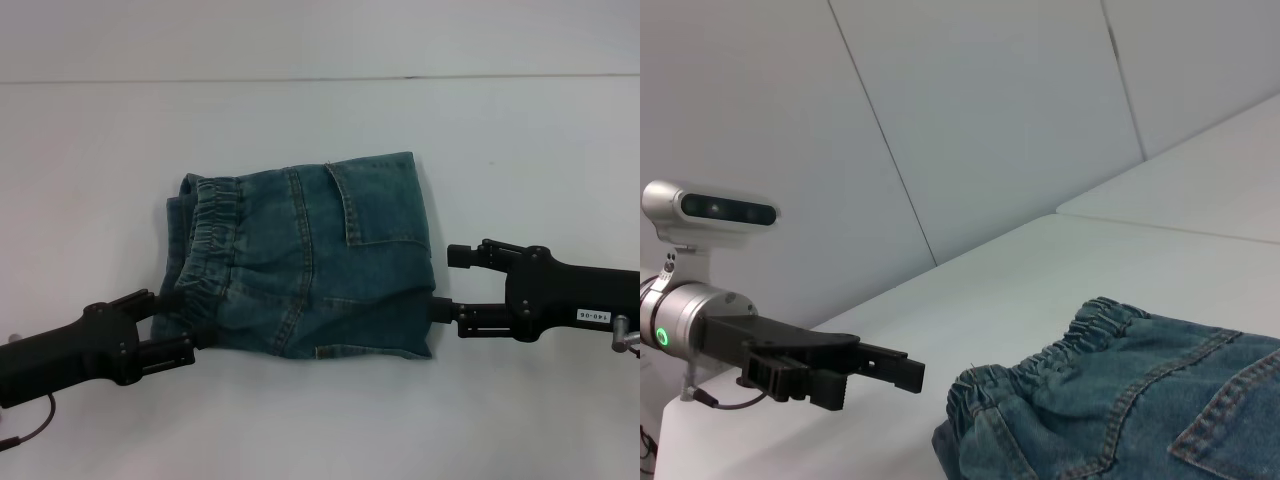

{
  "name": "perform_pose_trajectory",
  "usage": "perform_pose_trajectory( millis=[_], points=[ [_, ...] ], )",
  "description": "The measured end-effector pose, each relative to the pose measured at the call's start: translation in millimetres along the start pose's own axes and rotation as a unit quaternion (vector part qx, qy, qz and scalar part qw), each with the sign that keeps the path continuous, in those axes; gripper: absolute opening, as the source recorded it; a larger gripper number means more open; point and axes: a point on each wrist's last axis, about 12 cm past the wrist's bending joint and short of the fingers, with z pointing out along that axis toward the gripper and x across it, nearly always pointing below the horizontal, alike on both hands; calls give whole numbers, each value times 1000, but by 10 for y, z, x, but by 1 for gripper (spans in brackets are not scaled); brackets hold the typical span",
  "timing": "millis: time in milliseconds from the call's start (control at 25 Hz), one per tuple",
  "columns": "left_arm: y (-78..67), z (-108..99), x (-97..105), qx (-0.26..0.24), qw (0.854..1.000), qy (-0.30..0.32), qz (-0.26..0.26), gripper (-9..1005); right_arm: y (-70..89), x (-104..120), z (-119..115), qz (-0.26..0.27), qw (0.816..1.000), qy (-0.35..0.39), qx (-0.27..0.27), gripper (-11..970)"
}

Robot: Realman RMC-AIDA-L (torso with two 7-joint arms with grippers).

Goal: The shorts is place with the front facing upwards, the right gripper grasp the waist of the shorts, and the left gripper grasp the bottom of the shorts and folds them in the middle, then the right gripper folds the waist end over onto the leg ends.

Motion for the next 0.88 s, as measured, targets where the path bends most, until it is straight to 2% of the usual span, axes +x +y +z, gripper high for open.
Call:
perform_pose_trajectory(
  millis=[880],
  points=[
    [-11,48,-8,3,1000,-4,-1,888,11,11,42,0,1000,2,-6,957]
  ],
)
